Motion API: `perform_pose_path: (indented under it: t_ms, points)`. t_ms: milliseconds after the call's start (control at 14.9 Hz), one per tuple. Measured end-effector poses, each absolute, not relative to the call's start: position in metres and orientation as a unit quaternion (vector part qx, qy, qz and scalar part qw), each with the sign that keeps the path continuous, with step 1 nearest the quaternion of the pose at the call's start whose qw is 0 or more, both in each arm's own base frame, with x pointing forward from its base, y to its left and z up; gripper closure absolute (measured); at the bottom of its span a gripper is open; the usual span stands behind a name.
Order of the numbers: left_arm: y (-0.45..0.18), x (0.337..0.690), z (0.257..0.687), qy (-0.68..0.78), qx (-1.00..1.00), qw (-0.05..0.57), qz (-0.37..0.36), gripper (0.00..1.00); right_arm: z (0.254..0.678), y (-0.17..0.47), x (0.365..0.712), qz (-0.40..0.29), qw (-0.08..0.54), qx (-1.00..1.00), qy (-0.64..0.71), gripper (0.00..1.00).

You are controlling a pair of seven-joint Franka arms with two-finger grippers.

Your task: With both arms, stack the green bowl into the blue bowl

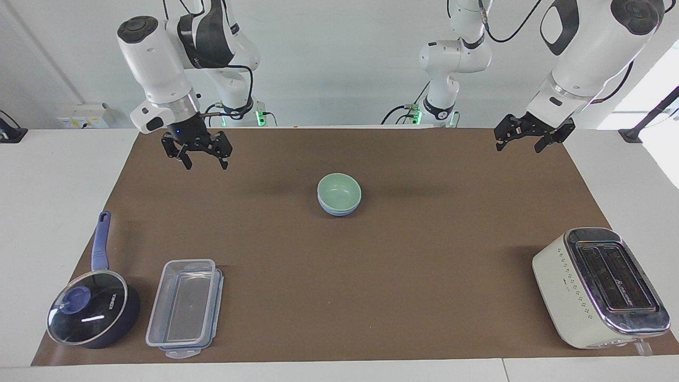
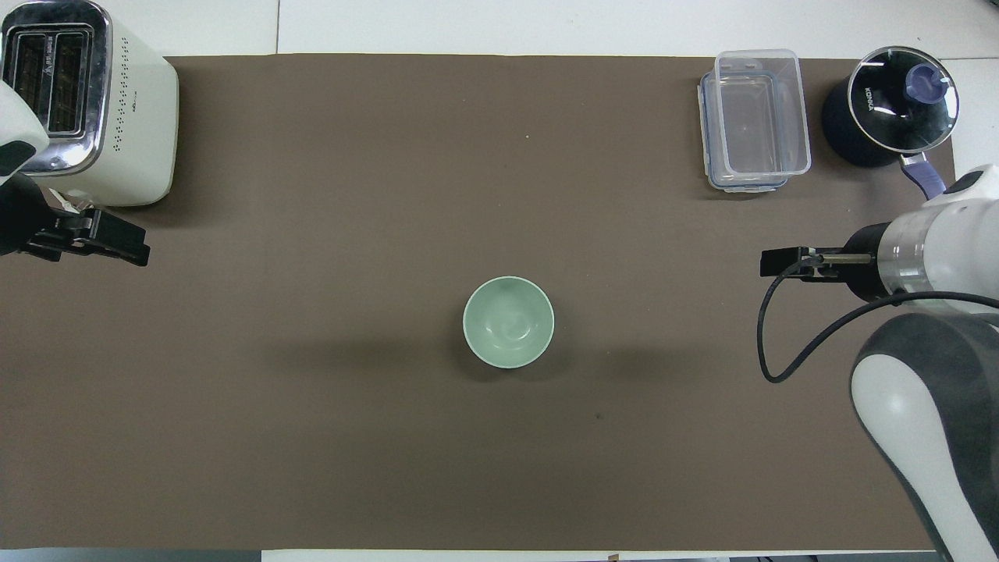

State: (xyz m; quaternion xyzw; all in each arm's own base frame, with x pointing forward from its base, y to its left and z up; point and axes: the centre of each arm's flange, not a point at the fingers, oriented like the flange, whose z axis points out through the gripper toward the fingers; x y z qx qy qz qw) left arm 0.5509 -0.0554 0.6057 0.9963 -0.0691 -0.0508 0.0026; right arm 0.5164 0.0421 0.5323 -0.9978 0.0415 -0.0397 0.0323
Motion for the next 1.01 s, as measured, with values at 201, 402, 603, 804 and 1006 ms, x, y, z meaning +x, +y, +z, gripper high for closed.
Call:
perform_pose_path:
  t_ms: [201, 402, 603, 804, 1006]
  points:
    - [-0.051, 0.548, 0.612, -0.065, 0.997, 0.002, -0.045, 0.00, 0.548, 0.039, 0.523, -0.021, 0.027, -0.999, 0.039, 0.00]
    - [-0.050, 0.541, 0.621, -0.065, 0.997, 0.002, -0.037, 0.00, 0.571, 0.028, 0.534, -0.019, 0.006, -0.999, 0.039, 0.00]
    - [-0.045, 0.540, 0.623, -0.061, 0.998, 0.002, -0.036, 0.00, 0.587, 0.028, 0.543, -0.031, 0.002, -0.999, 0.036, 0.00]
    - [-0.042, 0.540, 0.622, -0.057, 0.998, 0.002, -0.037, 0.00, 0.601, 0.029, 0.548, -0.028, 0.004, -0.999, 0.034, 0.00]
    - [-0.042, 0.540, 0.622, -0.057, 0.998, 0.002, -0.038, 0.00, 0.604, 0.029, 0.554, -0.019, 0.006, -0.999, 0.033, 0.00]
